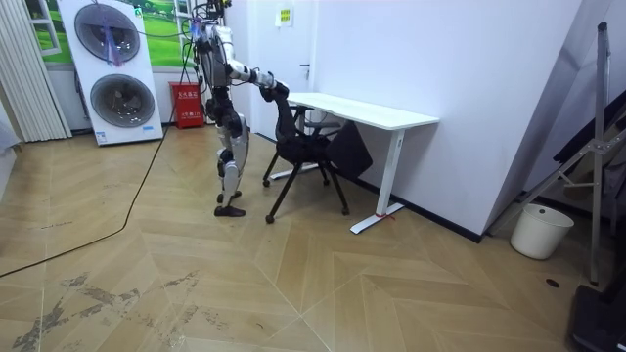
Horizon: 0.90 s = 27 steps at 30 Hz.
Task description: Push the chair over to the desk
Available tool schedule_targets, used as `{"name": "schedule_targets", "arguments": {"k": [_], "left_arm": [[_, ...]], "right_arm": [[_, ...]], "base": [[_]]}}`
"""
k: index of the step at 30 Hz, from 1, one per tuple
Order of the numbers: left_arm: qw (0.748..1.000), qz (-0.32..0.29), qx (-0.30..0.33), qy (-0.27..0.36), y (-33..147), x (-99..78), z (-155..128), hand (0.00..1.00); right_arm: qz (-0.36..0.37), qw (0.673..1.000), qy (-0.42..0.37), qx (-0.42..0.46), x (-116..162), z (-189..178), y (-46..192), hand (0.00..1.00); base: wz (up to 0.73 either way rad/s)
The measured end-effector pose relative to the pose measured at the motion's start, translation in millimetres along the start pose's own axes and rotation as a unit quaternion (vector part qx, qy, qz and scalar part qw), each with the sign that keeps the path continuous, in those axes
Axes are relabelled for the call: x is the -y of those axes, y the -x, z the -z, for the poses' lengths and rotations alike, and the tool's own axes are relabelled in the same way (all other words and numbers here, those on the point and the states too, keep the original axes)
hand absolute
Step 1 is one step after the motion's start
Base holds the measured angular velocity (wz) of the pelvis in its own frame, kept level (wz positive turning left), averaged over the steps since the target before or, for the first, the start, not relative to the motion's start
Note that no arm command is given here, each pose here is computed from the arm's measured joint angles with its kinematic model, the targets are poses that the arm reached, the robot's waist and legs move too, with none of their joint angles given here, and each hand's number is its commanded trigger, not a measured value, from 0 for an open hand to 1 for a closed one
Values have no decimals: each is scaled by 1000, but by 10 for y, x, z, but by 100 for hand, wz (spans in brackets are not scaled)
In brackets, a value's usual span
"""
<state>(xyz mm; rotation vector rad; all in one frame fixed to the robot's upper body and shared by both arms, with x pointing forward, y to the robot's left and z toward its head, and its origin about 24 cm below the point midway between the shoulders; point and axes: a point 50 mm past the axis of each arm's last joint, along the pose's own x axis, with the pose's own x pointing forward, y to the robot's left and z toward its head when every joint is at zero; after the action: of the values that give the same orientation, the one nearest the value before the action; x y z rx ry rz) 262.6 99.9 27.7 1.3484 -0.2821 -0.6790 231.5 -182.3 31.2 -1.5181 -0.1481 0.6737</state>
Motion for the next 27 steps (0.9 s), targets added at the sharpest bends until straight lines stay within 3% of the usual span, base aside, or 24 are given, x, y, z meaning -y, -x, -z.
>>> {"name": "schedule_targets", "arguments": {"k": [20, 21, 22, 23, 27], "left_arm": [[1000, -2, 7, -8, 43, -45, 30, 100], [1000, -2, 6, -8, 43, -50, 32, 98], [1000, -3, 6, -8, 43, -50, 32, 79], [1000, -3, 5, -8, 43, -52, 32, 71], [1000, -3, 5, -10, 44, -60, 32, 66]], "right_arm": [[-3, 1000, -1, 3, 17, -23, -18, 100], [-3, 1000, 0, 4, 27, -21, -24, 100], [-3, 1000, 0, 4, 29, -21, -25, 100], [-3, 1000, 0, 4, 32, -20, -27, 100], [-4, 1000, 0, 4, 35, -22, -30, 100]], "base": [[17], [0], [6], [7], [4]]}}
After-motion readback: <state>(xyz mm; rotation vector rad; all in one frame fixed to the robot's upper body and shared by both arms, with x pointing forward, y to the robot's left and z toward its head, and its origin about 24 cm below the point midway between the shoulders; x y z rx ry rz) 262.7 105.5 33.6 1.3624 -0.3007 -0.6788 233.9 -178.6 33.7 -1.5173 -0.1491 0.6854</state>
